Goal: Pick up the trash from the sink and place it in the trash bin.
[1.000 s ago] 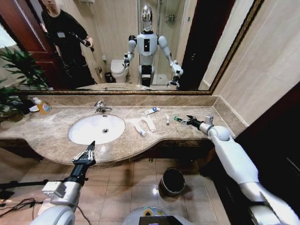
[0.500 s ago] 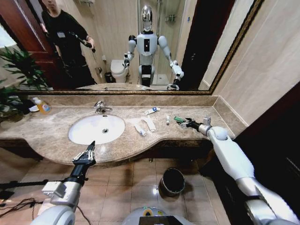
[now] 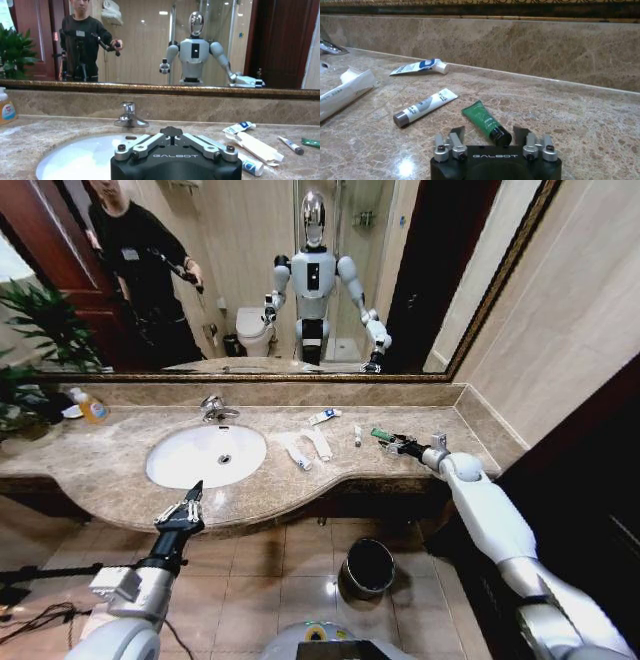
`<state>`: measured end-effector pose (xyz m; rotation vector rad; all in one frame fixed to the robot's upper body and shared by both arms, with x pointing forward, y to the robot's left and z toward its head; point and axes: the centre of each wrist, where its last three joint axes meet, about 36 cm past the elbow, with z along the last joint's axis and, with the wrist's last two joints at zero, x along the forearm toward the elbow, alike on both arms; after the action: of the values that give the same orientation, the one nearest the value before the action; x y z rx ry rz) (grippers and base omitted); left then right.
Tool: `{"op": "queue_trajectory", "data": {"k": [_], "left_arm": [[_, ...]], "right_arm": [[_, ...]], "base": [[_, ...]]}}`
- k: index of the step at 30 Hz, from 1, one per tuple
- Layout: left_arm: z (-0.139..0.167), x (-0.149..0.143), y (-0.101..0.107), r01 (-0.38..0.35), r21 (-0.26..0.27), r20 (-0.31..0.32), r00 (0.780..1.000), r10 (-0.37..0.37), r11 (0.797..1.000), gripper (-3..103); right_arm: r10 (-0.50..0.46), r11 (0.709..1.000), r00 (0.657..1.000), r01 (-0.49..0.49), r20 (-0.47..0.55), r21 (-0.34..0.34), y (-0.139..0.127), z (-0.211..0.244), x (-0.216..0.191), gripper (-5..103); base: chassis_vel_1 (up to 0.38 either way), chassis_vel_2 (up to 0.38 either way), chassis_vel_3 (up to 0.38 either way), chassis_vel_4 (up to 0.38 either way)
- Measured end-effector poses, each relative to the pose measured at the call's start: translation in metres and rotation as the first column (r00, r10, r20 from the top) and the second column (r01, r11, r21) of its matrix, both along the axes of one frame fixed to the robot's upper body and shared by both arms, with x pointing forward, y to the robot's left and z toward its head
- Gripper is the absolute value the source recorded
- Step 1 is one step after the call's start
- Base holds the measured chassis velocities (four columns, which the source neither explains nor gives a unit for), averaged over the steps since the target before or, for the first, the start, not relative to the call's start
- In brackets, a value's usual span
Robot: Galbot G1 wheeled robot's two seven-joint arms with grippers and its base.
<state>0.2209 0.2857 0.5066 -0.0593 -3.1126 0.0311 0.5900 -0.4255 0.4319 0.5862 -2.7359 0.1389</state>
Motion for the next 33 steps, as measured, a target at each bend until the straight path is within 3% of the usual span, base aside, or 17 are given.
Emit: {"op": "queue_trajectory", "data": {"k": [1,4,5,7,12,21,27,33], "left_arm": [[0.0,0.0,0.0,0.0,0.0,0.0,1.0,0.0,1.0,0],[0.0,0.0,0.0,0.0,0.0,0.0,1.0,0.0,1.0,0],[0.0,0.0,0.0,0.0,0.0,0.0,1.0,0.0,1.0,0],[0.0,0.0,0.0,0.0,0.0,0.0,1.0,0.0,1.0,0],[0.0,0.0,0.0,0.0,0.0,0.0,1.0,0.0,1.0,0],[0.0,0.0,0.0,0.0,0.0,0.0,1.0,0.0,1.0,0],[0.0,0.0,0.0,0.0,0.0,0.0,1.0,0.0,1.0,0],[0.0,0.0,0.0,0.0,0.0,0.0,1.0,0.0,1.0,0]], "right_arm": [[0.0,1.0,1.0,0.0,0.0,0.0,0.0,0.0,0.0,66],[-0.013,1.0,1.0,0.013,0.009,-0.01,0.001,-0.001,-0.001,50],[-0.013,1.0,1.0,0.013,0.009,-0.01,0.001,-0.001,-0.001,50],[-0.019,1.0,1.0,0.02,0.015,-0.015,0.001,-0.002,-0.002,39],[-0.021,1.0,1.0,0.021,0.019,-0.018,0.002,-0.003,-0.004,23],[-0.067,0.998,0.995,0.068,0.073,-0.01,0.015,0.003,-0.013,21],[-0.146,0.987,0.978,0.134,0.152,0.084,0.039,0.007,-0.049,21],[-0.173,0.981,0.963,0.149,0.209,0.126,0.049,-0.001,-0.08,21]], "base": [[0.0,0.0,0.0,0.0],[0.0,0.0,0.0,0.0],[0.0,0.0,0.0,0.0],[0.0,0.0,0.0,0.0],[0.0,0.0,0.0,0.0],[0.0,0.0,0.0,0.0],[0.0,0.0,0.0,0.0],[0.0,0.0,0.0,0.0]]}}
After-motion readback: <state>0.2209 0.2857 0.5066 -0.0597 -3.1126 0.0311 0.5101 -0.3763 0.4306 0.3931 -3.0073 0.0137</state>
